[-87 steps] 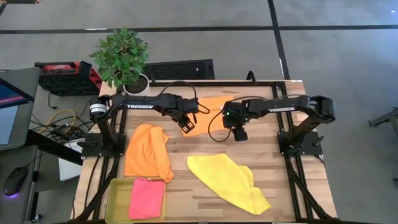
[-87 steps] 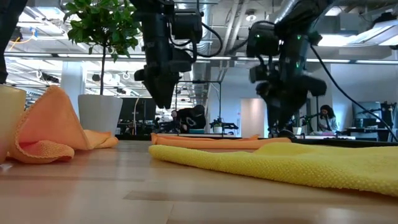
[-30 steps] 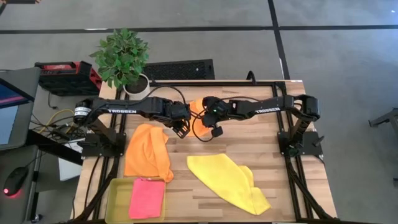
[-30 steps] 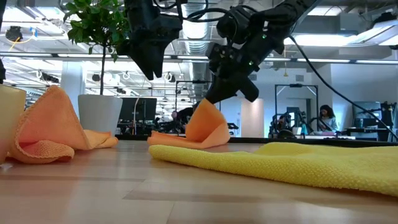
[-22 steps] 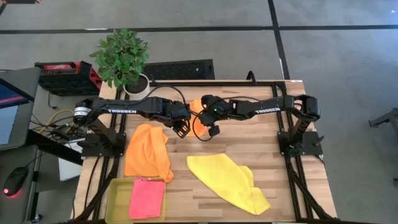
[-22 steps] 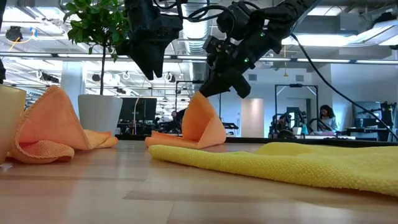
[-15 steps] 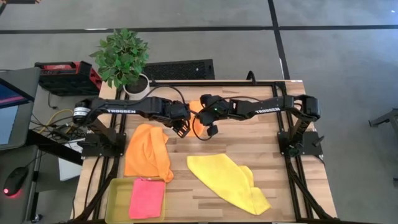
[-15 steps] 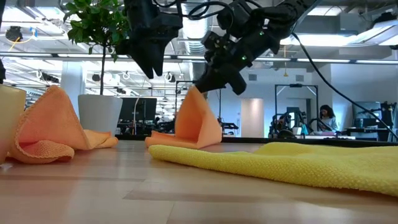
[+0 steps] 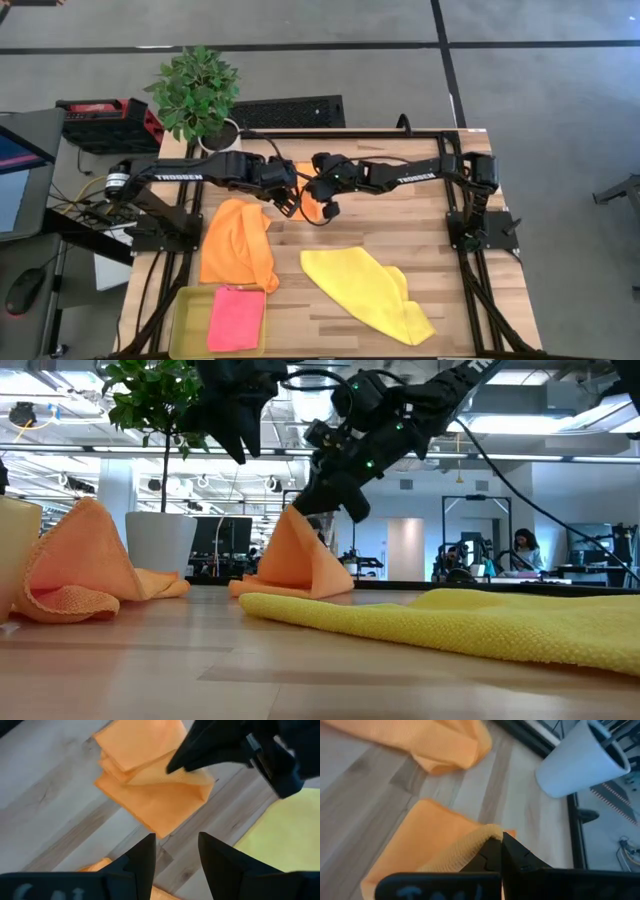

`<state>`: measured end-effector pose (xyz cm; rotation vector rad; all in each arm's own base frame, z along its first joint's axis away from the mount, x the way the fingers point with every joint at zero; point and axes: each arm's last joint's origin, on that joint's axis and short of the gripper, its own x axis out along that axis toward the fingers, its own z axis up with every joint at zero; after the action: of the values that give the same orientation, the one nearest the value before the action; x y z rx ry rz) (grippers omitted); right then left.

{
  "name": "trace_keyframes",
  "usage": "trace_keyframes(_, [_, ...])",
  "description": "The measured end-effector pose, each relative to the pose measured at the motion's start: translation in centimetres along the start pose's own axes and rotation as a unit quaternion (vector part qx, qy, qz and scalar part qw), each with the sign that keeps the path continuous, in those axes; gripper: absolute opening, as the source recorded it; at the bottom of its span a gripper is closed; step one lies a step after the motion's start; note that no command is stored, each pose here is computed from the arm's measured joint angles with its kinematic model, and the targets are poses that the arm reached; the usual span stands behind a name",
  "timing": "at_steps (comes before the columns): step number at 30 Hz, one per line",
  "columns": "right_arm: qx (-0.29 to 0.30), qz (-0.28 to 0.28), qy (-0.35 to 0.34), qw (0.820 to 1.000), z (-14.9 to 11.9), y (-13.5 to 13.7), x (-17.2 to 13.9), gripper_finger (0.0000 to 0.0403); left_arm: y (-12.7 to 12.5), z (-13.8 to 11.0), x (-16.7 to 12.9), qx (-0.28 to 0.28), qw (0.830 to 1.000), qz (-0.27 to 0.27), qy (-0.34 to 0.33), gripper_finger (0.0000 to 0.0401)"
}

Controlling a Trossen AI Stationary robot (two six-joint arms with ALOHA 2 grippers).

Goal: Fold microfiber towels
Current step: Fold the top orange microfiber towel, then put the top folded orange microfiber towel into the yellow bin

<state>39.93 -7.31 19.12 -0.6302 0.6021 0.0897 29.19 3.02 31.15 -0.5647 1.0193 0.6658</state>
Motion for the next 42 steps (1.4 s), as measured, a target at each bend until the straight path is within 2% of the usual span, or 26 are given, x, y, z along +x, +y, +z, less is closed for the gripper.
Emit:
trace_keyframes(9, [-0.001, 0.001, 0.0, 1.0, 0.3, -0.2, -0.1, 0.0014, 0.1, 0.0, -0.2, 0.002, 1.0, -0.001, -0.002, 0.0139])
trace_keyframes(13, [-0.002, 0.003, 0.001, 1.0, 0.3, -0.1, -0.1, 0.0029, 0.1, 0.0, -0.2, 0.002, 1.0, 0.0, -0.002, 0.0139])
trace_keyframes(20, [-0.005, 0.005, -0.004, 1.0, 0.7, 0.2, -0.1, 0.0081, 0.1, 0.0, -0.2, 0.002, 1.0, 0.0, -0.002, 0.0139])
trace_keyframes(33, [-0.016, 0.014, -0.02, 1.0, 1.8, 1.4, -0.1, 0.0222, 0.1, -0.1, -0.2, 0.005, 1.0, 0.001, -0.001, 0.0139])
trace_keyframes(38, [-0.012, 0.008, -0.017, 1.0, 2.1, 1.7, -0.1, 0.0239, 0.1, -0.1, -0.2, 0.005, 1.0, 0.001, 0.0, 0.0139])
trace_keyframes(42, [0.045, -0.049, 0.017, 0.998, 3.1, -0.2, -2.4, 0.0239, 0.2, -0.2, -0.2, 0.007, 1.0, 0.007, 0.006, 0.0139])
